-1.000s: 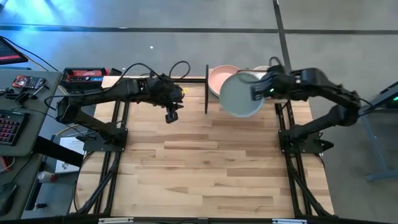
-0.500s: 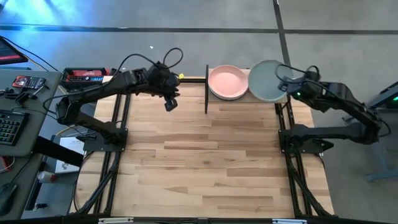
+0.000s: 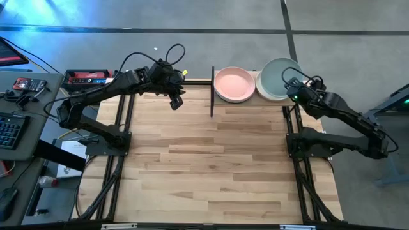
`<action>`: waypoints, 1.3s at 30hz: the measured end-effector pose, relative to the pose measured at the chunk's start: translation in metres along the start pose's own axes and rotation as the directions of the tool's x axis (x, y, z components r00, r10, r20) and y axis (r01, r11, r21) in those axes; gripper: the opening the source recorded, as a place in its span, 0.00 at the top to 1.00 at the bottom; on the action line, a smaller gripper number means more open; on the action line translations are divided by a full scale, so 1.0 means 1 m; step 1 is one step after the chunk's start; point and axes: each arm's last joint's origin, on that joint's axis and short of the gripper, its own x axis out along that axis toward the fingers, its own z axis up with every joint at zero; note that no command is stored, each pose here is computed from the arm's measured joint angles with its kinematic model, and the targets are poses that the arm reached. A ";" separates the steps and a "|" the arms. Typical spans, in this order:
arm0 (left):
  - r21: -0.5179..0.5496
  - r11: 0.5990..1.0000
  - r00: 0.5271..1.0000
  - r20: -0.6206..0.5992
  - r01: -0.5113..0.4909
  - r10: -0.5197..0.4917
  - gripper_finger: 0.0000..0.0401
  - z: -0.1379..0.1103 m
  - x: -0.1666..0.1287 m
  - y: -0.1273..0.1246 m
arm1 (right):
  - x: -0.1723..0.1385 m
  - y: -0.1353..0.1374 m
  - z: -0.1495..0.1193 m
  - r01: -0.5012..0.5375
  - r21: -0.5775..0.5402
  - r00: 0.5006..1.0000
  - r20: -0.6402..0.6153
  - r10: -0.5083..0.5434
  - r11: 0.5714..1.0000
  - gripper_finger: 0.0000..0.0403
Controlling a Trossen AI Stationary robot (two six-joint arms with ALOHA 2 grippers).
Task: Place and stack plates onto a shelf
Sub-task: Stack the light blue plate on top of the white plate on the shelf
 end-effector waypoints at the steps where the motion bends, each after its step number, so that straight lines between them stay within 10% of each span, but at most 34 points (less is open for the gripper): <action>1: 0.000 1.000 1.000 0.000 0.000 0.000 0.79 0.000 0.000 0.000 | 0.004 0.000 -0.002 -0.002 0.018 1.000 0.007 0.002 1.000 1.00; 21: 0.000 1.000 1.000 -0.001 0.000 0.000 0.79 0.000 0.000 0.000 | 0.037 0.010 -0.025 0.028 0.023 0.999 -0.019 -0.028 0.999 0.99; 39: 0.019 1.000 1.000 -0.002 0.000 0.000 0.79 0.000 0.000 0.000 | 0.029 0.006 -0.022 -0.034 0.042 0.989 -0.144 0.039 0.999 0.71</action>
